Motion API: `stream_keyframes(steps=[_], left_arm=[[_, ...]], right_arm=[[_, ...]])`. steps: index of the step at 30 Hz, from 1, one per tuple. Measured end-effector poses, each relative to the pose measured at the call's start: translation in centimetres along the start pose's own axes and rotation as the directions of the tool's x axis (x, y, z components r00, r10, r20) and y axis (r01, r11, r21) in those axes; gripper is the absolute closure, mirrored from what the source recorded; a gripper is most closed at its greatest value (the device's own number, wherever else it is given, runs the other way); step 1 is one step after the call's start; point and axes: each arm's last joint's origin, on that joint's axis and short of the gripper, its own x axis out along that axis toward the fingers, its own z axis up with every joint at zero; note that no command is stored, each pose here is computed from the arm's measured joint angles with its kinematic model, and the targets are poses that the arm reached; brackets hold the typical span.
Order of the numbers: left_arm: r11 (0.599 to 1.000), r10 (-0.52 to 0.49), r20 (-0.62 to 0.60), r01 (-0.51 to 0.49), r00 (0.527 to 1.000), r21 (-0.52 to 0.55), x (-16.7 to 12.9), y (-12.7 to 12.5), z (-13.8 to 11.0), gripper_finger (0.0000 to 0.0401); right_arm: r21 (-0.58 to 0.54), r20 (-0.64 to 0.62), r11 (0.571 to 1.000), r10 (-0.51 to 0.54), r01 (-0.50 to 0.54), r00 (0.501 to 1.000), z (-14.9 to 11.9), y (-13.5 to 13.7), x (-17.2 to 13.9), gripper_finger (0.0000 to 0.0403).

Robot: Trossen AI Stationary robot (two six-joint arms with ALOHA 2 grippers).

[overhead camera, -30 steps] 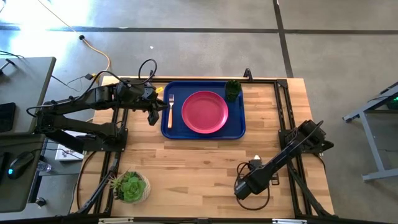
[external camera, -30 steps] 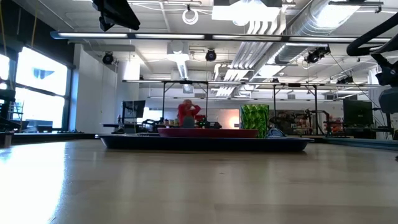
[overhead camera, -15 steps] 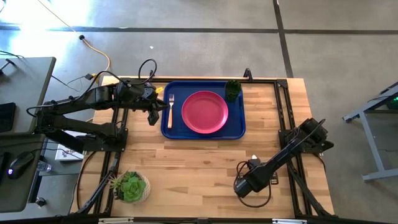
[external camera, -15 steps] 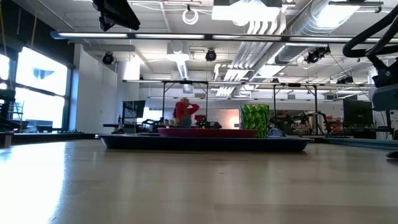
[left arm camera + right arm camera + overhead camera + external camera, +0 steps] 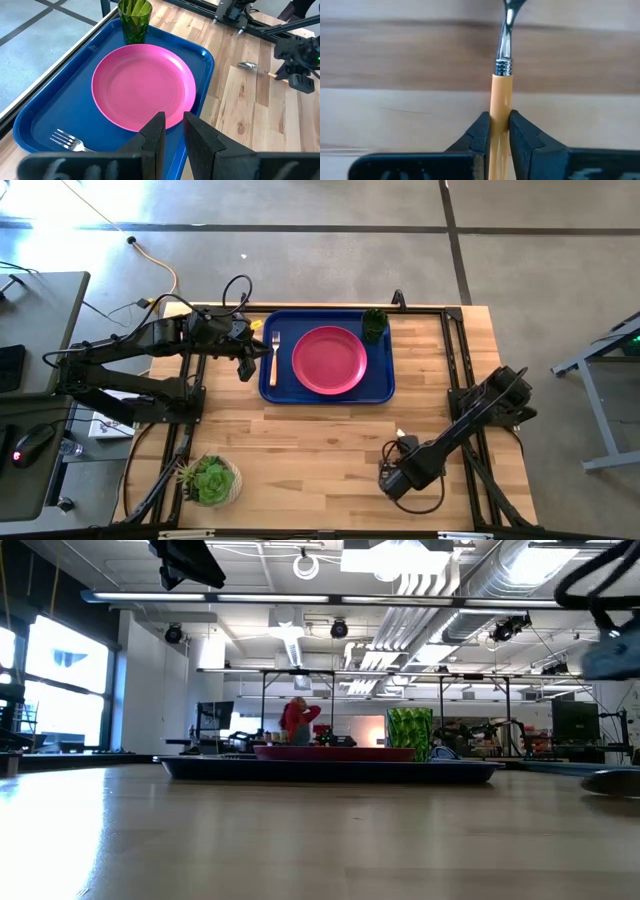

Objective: Pick and place plate/cup/fork/spoon on tray
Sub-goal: Put the yellow spoon between the fork and plate on the blue serving tray

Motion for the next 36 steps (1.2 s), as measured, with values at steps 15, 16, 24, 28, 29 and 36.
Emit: stream_keyframes(steps=[15,16,24,28,29,36], left_arm=[[1.0,0.0,0.0,0.0,1.0,0.001,0.0,0.0,0.0,0.0341],[1.0,0.0,0.0,0.0,1.0,0.002,0.0,0.0,0.0,0.0341],[1.0,0.0,0.0,0.0,1.0,0.002,0.0,0.0,0.0,0.0341],[1.0,0.0,0.0,0.0,1.0,0.002,0.0,0.0,0.0,0.0341],[1.0,0.0,0.0,0.0,1.0,0.002,0.0,0.0,0.0,0.0341],[1.0,0.0,-0.002,0.0,1.0,0.003,0.0,0.0,0.0,0.0341]], right_arm=[[-0.084,0.16,0.867,0.498,-0.491,0.852,-0.5,3.3,-1.2,0.0378],[-0.086,0.163,0.856,0.517,-0.51,0.84,-0.5,3.5,-1.3,0.038],[-0.018,0.131,0.846,0.53,-0.533,0.838,0.7,4.8,-1.5,0.0391],[0.015,0.074,0.868,0.494,-0.497,0.866,1.6,5.6,-1.4,0.0392],[0.018,0.07,0.87,0.491,-0.493,0.868,1.9,5.7,-1.4,0.0392],[0.071,0.019,0.88,0.47,-0.47,0.883,3.3,6.8,-1.3,0.0392]])
